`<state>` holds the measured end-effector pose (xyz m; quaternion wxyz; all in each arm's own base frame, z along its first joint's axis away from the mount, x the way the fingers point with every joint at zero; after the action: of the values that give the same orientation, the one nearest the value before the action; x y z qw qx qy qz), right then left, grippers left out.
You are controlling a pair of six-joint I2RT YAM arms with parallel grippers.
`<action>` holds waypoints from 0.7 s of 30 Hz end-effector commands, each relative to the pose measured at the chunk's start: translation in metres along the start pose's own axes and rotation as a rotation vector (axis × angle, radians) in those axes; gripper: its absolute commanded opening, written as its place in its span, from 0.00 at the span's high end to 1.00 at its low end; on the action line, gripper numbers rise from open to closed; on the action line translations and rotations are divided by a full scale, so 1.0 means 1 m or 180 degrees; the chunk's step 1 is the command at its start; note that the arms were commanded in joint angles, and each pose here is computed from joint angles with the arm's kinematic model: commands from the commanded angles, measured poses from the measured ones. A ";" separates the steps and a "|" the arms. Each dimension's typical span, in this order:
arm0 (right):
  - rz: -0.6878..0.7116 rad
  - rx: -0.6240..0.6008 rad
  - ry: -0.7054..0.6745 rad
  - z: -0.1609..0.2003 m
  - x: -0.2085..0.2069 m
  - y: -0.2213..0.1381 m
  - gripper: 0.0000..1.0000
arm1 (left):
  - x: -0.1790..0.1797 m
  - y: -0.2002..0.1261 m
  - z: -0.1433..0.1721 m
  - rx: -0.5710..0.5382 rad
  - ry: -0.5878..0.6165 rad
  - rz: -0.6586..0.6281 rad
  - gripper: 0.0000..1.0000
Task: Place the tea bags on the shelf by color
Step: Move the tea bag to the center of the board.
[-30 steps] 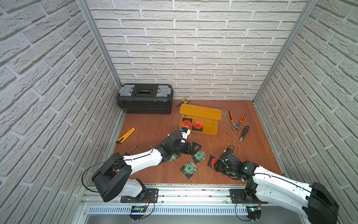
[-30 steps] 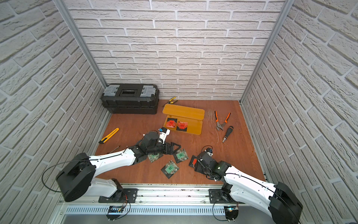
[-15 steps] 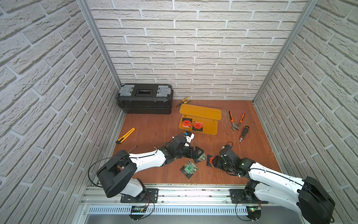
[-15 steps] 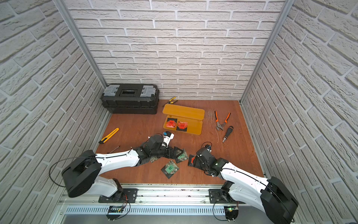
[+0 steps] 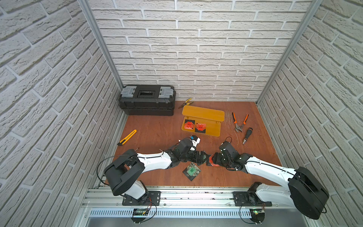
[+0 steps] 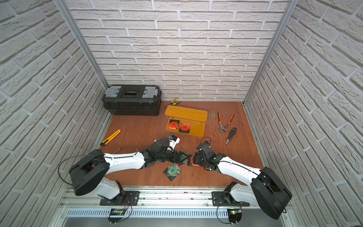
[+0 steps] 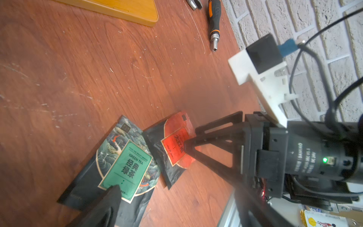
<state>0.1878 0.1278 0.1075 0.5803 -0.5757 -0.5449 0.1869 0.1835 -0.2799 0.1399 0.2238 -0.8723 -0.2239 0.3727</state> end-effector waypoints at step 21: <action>0.0032 -0.0210 0.0018 0.002 -0.020 -0.040 0.37 | -0.027 0.027 0.005 0.0335 0.0322 0.0086 0.08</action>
<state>0.1696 0.1103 0.1378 0.5671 -0.5817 -0.5595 0.1643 0.1713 -0.3138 0.1416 0.2549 -0.8837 -0.1793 0.3492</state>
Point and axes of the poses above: each gripper's point midway between its finger pads, its own y axis out along the fingers, its own x axis along the line the jaws close on, z = x × y, the point moved 9 cm from there along -y, back along the fingers, and after that the axes turned 9 degrees about y, right-handed, at the moved point
